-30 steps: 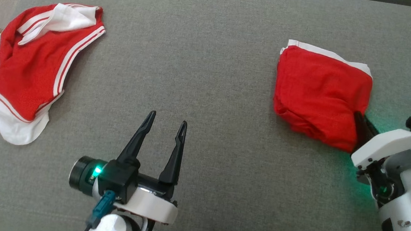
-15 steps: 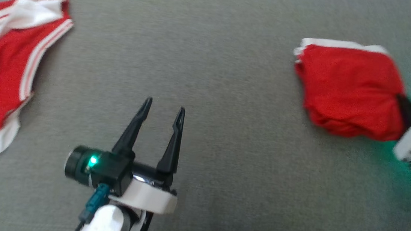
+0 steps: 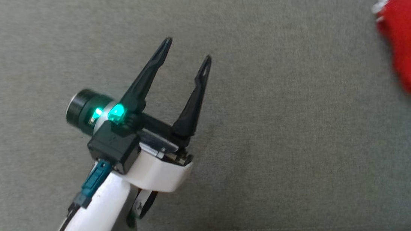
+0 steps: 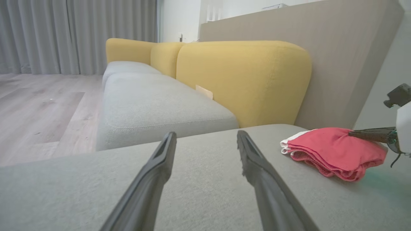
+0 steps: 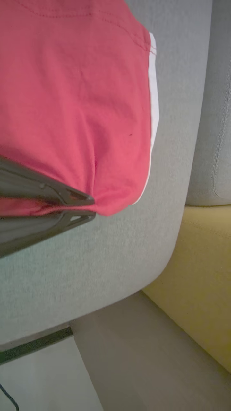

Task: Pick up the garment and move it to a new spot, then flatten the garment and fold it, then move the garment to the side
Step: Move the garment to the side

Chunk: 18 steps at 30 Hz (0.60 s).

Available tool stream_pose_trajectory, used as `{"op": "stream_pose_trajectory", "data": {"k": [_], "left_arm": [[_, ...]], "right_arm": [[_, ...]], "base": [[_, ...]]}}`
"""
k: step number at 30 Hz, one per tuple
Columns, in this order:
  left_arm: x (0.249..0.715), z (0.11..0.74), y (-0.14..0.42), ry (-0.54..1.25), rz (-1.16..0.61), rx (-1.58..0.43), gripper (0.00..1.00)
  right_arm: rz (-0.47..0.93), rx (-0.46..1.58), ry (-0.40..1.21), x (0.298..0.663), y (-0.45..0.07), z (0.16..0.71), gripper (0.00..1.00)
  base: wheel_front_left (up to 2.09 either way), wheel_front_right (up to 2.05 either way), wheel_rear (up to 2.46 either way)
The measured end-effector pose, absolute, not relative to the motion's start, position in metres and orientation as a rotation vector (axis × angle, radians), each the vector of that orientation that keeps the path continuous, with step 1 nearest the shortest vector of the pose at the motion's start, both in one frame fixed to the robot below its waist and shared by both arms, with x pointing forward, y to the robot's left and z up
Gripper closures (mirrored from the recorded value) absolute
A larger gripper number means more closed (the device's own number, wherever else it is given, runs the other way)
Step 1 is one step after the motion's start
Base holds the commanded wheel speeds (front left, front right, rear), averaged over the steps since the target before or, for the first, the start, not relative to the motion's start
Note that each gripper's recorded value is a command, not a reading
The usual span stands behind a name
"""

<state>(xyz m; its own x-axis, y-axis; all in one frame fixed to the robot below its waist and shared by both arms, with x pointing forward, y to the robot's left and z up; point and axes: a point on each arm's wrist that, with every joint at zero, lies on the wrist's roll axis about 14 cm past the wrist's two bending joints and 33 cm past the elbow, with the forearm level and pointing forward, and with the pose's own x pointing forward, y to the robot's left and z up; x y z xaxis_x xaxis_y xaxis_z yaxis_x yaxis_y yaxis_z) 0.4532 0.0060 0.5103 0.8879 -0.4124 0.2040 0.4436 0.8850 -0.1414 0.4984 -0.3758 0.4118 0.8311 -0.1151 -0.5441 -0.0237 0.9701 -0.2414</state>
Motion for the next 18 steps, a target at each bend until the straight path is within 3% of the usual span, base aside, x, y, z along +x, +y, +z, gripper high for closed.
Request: {"op": "stream_pose_trajectory", "data": {"k": [15, 16, 17, 18], "left_arm": [[0.466, 0.501, -0.01, -0.182, -0.501, -0.234, 0.0], [0.466, 0.5, -0.01, -0.179, -0.503, -0.234, 0.0], [0.466, 0.5, -0.01, -0.179, -0.503, -0.234, 0.0], [0.466, 0.499, -0.01, -0.177, -0.501, -0.233, 0.0]], "right_arm": [[-0.214, -0.484, 0.536, 0.51, -0.453, 0.437, 1.0], [-0.229, -0.496, 0.532, 0.511, -0.457, 0.439, 0.85], [-0.229, -0.496, 0.532, 0.511, -0.457, 0.439, 0.0], [-0.246, -0.509, 0.52, 0.513, -0.462, 0.443, 0.0]], "base": [[0.0, 0.0, 0.0], [0.0, 0.0, 0.0], [0.0, 0.0, 0.0], [0.0, 0.0, 0.0]]}}
